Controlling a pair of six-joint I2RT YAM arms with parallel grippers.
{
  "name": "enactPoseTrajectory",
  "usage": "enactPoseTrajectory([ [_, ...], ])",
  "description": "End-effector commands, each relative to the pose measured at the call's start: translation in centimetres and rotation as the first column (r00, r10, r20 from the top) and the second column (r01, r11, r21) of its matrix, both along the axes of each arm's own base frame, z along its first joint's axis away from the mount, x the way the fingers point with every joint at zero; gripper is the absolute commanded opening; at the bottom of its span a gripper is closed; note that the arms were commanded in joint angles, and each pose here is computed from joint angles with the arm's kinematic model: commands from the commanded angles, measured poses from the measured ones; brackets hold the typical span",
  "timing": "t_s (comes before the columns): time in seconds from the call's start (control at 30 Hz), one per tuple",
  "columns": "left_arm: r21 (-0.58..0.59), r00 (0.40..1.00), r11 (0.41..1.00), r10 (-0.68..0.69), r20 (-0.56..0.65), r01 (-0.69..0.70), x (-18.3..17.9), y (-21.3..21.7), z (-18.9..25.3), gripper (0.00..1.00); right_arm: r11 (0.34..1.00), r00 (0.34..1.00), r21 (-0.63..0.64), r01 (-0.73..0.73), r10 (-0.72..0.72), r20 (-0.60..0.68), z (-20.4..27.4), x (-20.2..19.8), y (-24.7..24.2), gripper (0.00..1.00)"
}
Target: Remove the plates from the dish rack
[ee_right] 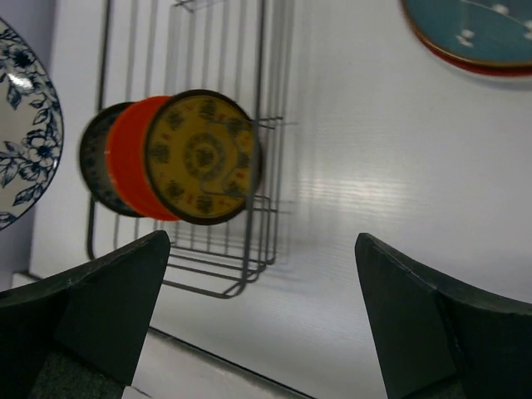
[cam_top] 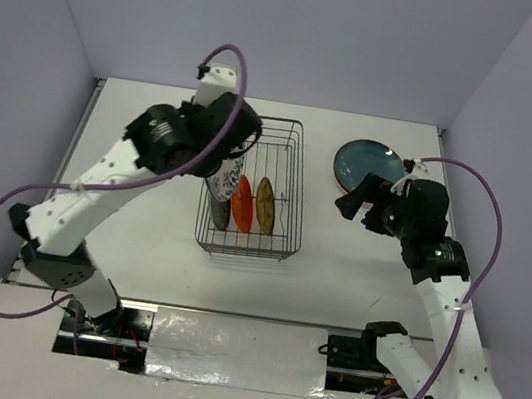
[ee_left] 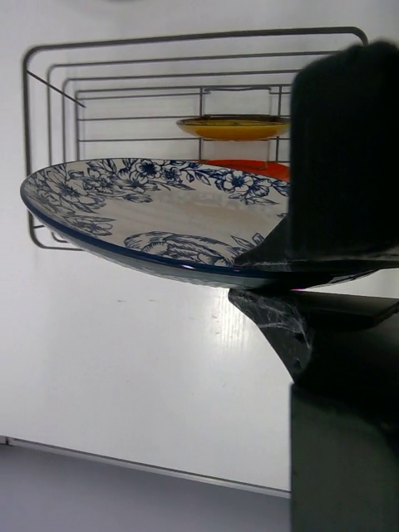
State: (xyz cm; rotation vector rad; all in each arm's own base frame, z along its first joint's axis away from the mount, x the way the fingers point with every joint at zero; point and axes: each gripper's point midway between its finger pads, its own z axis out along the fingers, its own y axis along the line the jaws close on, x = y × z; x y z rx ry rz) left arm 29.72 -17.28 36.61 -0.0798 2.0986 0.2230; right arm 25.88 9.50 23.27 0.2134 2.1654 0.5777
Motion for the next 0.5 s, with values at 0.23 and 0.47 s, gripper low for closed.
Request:
enactPoseTrajectory([
  [0.23,-0.491,0.827,0.696,-0.279,0.488,0.524,-6.1,-2.6,8.8,0.0,0.771,0.802,0.319,-0.552,0.387,0.454,9.6,-3.4,9.8,1.0],
  [0.47,-0.559,0.707,0.458,-0.27,0.654,0.692,-9.5,-3.3,10.7,0.0,0.745,0.778,0.334,-0.578,0.38,0.5,11.8,-3.6,11.6,1.0],
])
